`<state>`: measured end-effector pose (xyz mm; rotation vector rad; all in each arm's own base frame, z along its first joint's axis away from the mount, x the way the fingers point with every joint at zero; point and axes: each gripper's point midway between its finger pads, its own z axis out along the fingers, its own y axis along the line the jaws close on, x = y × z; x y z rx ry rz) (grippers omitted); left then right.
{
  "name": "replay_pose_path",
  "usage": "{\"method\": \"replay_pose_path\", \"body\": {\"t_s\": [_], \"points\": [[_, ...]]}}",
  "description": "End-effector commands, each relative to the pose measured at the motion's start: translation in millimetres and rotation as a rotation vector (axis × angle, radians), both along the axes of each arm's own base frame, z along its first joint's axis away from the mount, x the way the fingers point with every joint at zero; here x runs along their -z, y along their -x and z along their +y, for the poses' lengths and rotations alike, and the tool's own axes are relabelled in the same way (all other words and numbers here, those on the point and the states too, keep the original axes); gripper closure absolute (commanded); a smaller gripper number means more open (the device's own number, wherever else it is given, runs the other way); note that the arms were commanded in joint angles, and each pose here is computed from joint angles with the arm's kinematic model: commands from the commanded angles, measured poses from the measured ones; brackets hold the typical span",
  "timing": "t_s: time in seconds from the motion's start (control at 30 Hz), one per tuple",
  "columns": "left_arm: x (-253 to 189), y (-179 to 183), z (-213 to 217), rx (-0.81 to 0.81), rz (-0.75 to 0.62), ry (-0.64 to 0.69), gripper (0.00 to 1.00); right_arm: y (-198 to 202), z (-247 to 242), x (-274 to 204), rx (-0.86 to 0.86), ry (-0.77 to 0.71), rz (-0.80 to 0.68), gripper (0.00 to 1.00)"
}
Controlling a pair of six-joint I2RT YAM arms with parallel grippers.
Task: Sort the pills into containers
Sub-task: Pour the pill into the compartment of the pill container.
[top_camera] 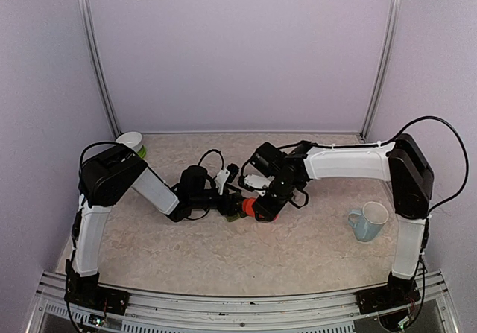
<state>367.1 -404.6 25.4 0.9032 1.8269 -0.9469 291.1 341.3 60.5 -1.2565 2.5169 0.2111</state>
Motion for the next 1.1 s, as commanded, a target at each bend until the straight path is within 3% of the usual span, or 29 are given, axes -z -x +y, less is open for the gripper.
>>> {"method": "replay_pose_path", "body": {"t_s": [0.0,1.07], "points": [[96.2,47.6,28.0,0.003,0.297,-0.215,0.35,3.3,-17.9,13.2,-0.017,0.131,0.011,0.66],[92.5,56.4,19.8,0.038,0.297,-0.217,0.35,-5.4,-5.5,0.6,-0.114,0.260,-0.115,0.63]]}}
